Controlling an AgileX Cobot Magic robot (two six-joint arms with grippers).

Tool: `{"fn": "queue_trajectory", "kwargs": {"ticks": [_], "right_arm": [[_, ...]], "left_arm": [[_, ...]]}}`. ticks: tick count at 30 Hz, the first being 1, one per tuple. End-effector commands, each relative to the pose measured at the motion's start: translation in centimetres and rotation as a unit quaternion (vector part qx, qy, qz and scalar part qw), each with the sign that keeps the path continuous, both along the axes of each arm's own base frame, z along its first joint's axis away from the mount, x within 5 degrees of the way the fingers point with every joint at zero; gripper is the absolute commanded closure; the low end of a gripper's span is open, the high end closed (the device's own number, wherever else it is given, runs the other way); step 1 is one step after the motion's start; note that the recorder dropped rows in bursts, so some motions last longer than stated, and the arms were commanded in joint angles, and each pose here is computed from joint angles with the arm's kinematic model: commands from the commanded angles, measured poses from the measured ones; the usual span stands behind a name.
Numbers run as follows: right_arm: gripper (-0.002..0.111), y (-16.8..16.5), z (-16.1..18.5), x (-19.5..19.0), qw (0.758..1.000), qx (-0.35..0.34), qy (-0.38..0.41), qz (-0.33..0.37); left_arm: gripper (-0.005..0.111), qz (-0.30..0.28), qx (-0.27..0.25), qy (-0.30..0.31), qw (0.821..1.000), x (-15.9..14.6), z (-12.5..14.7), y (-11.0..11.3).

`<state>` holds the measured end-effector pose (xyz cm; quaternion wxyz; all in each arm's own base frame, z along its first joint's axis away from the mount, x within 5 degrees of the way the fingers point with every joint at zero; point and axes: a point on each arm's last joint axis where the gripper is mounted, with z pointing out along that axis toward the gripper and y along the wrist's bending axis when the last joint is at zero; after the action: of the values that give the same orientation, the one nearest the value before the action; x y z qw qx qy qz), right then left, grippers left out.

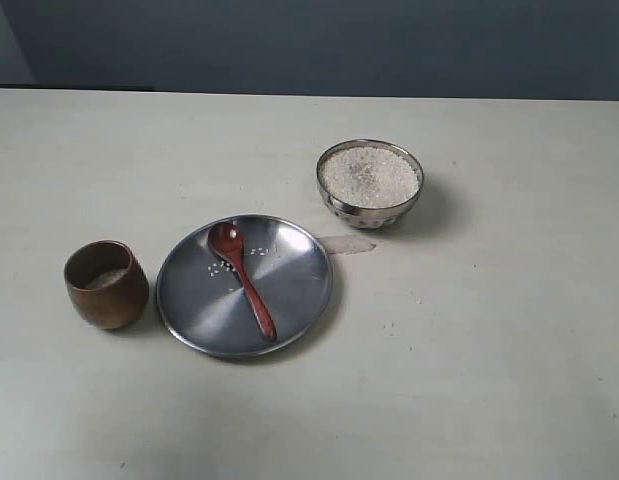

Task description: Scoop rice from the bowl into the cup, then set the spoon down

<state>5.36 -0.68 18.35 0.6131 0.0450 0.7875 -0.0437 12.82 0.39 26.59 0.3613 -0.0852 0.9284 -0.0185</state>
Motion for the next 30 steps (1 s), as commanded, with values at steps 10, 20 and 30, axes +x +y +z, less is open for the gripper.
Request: {"fn": "queue_trajectory", "kwargs": {"ticks": [10,20,30], "right_arm": [[0.108,0.0,0.1,0.0,1.000,-0.007,-0.006,0.002],[0.108,0.0,0.1,0.0,1.000,-0.006,-0.005,0.002],[0.108,0.0,0.1,0.0,1.000,-0.006,-0.005,0.002]], "left_arm": [[0.106,-0.011,0.073,-0.214,0.974,-3.4,2.7,0.5],[0.106,-0.026,0.129,-0.308,0.942,-6.1,0.0,0.5],[0.106,-0.035,0.137,-0.325,0.935,-6.9,-4.0,0.4]]}}
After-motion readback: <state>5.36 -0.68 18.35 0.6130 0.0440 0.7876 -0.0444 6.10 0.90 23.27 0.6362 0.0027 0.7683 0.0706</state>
